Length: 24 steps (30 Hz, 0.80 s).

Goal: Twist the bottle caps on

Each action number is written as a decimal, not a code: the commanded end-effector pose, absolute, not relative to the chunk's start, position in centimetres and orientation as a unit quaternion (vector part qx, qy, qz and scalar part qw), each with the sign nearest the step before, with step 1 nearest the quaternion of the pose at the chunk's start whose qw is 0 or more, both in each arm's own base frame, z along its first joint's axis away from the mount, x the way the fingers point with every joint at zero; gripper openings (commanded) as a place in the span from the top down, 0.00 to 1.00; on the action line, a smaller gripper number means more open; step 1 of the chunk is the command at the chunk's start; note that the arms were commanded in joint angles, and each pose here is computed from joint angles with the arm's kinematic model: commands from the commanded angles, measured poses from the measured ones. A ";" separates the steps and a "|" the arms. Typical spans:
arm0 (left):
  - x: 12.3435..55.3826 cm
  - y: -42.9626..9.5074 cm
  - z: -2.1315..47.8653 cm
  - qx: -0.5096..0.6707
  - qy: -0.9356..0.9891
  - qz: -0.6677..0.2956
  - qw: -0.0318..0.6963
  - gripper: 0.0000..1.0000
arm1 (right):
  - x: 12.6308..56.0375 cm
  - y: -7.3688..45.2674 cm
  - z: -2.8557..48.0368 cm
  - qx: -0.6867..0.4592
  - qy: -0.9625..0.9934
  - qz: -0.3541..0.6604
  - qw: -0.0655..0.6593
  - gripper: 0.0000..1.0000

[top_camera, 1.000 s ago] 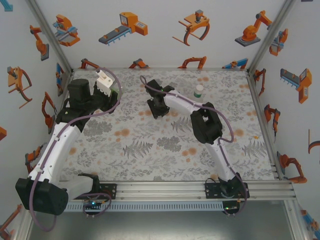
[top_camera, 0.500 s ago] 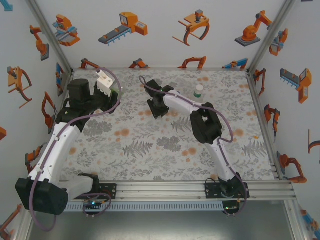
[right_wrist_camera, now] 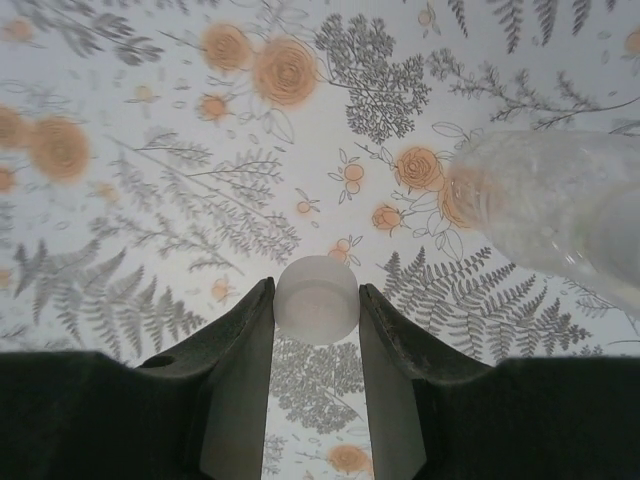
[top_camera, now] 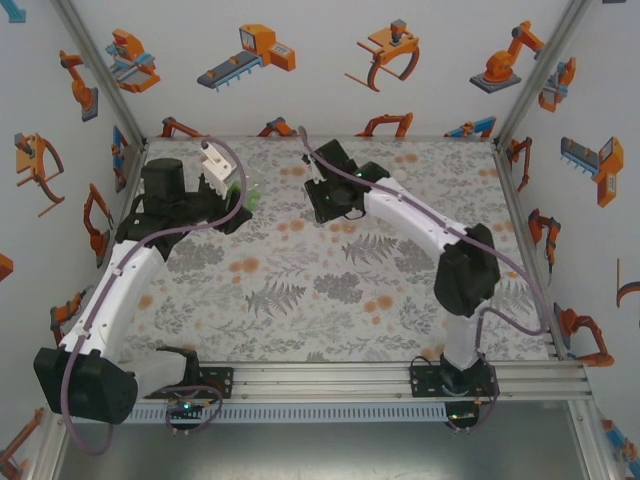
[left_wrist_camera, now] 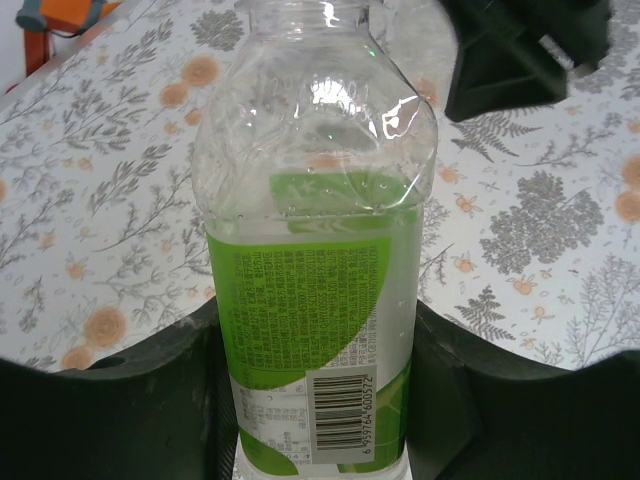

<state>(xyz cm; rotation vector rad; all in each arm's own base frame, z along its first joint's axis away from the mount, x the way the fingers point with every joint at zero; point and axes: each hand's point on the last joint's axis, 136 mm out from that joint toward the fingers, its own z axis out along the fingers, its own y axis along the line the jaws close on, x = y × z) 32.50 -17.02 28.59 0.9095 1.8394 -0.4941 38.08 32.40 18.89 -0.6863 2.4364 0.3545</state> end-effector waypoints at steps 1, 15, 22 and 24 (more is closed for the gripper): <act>31.0 -18.5 30.0 0.413 0.725 -0.230 0.501 1.00 | 36.2 32.6 22.0 -0.288 0.886 0.167 0.322 0.80; 23.7 -23.2 29.9 0.560 0.600 -0.275 0.500 1.00 | 26.5 29.7 34.9 -0.379 0.719 0.303 0.498 0.88; 19.9 -25.1 29.6 0.617 0.541 -0.313 0.478 1.00 | 19.5 28.6 38.7 -0.473 0.597 0.358 0.540 0.92; 18.8 -25.7 29.5 0.632 0.524 -0.322 0.471 1.00 | 18.0 28.4 39.6 -0.497 0.563 0.368 0.549 0.94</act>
